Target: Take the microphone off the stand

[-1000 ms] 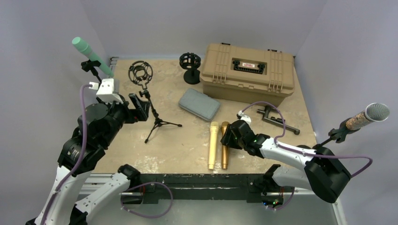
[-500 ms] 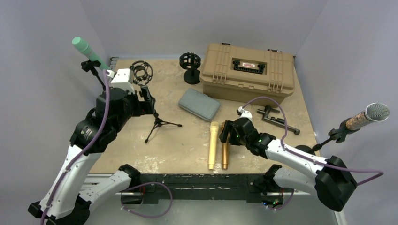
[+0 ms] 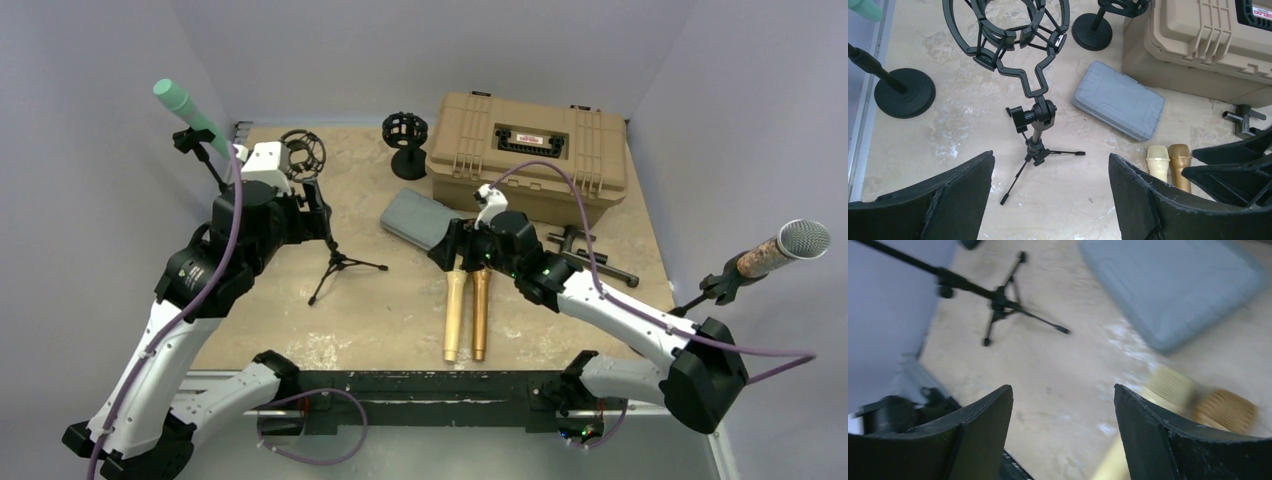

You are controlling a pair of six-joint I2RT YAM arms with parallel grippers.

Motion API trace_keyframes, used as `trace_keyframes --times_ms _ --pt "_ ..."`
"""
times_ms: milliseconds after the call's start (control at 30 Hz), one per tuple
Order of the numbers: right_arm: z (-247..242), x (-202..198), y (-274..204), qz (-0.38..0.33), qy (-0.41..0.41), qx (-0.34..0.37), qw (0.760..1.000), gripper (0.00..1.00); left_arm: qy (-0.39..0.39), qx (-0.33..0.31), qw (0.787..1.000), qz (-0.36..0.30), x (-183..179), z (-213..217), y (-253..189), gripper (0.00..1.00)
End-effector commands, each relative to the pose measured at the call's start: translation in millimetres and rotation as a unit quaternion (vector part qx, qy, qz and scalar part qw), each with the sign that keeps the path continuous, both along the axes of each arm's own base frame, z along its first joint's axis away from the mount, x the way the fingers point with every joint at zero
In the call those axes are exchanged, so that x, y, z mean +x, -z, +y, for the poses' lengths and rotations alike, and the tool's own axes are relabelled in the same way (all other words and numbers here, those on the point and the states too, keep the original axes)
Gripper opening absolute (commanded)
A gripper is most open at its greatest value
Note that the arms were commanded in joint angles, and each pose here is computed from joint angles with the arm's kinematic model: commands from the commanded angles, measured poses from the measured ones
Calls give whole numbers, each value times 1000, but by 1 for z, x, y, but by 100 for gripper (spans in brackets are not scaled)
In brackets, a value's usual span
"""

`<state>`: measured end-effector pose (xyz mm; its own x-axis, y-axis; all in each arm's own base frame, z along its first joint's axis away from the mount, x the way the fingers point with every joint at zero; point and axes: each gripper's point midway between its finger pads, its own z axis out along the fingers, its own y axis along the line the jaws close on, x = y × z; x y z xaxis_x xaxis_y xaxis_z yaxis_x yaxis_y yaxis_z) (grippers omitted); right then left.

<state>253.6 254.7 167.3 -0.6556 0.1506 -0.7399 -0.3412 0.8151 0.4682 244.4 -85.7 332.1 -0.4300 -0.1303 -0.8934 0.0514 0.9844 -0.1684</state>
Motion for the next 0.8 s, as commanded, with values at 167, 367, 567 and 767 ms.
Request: trace_keyframes --times_ms 167,367,567,767 --pt "152 -29 -110 -27 -239 289 927 74 12 -42 998 -34 -11 -2 -18 82" --pt "203 -32 -114 21 -253 371 893 72 11 -55 998 -40 -25 4 -13 82" --pt "228 -10 -88 62 -183 388 901 64 12 -69 996 -54 -36 9 -14 82" --pt "253 4 -55 100 -174 398 895 56 16 -77 995 -68 -45 13 -19 82"
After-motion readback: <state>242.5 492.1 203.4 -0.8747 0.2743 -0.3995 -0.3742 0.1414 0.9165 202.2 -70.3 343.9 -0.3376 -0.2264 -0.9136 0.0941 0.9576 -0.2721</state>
